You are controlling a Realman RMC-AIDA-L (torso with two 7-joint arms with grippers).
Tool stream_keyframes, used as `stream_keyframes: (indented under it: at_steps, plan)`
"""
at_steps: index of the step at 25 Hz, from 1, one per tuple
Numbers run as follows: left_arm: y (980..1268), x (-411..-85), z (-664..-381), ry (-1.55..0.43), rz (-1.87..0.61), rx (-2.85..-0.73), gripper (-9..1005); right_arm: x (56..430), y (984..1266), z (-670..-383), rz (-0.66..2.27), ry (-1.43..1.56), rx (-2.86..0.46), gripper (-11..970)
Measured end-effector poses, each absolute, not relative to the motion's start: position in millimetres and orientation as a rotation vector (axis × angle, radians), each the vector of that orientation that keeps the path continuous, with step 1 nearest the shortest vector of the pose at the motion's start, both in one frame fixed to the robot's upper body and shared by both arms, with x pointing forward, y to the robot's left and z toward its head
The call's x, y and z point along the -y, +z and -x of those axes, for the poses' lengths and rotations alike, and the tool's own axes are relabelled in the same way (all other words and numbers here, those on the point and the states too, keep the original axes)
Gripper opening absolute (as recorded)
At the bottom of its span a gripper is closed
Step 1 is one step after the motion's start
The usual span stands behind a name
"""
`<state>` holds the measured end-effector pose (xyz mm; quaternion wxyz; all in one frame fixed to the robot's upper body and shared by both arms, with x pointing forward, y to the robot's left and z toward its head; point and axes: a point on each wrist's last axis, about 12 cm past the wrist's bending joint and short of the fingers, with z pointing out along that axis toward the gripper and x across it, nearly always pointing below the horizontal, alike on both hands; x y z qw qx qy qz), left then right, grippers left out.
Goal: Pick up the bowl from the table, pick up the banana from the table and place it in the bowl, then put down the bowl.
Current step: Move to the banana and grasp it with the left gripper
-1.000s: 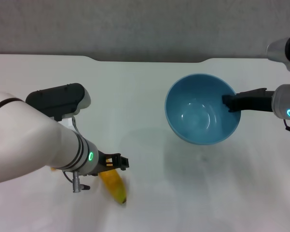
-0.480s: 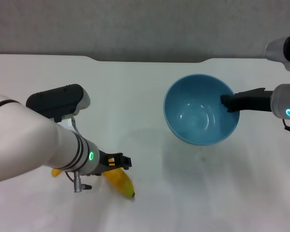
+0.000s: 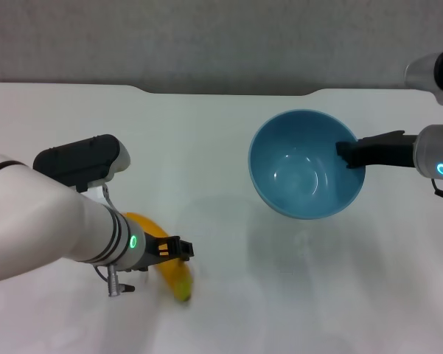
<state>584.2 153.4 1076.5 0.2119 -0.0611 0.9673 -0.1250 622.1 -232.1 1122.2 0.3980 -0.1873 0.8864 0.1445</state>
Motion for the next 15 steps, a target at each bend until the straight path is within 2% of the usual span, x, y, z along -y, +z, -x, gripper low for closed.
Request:
stream_keyframes:
  at_steps: [15]
  plan:
    - [1075.3,-160.7,-586.7,-0.270,0.115,-2.672,790,233.9,1121.0,-621.1,0.468,0.366,-2.248,54]
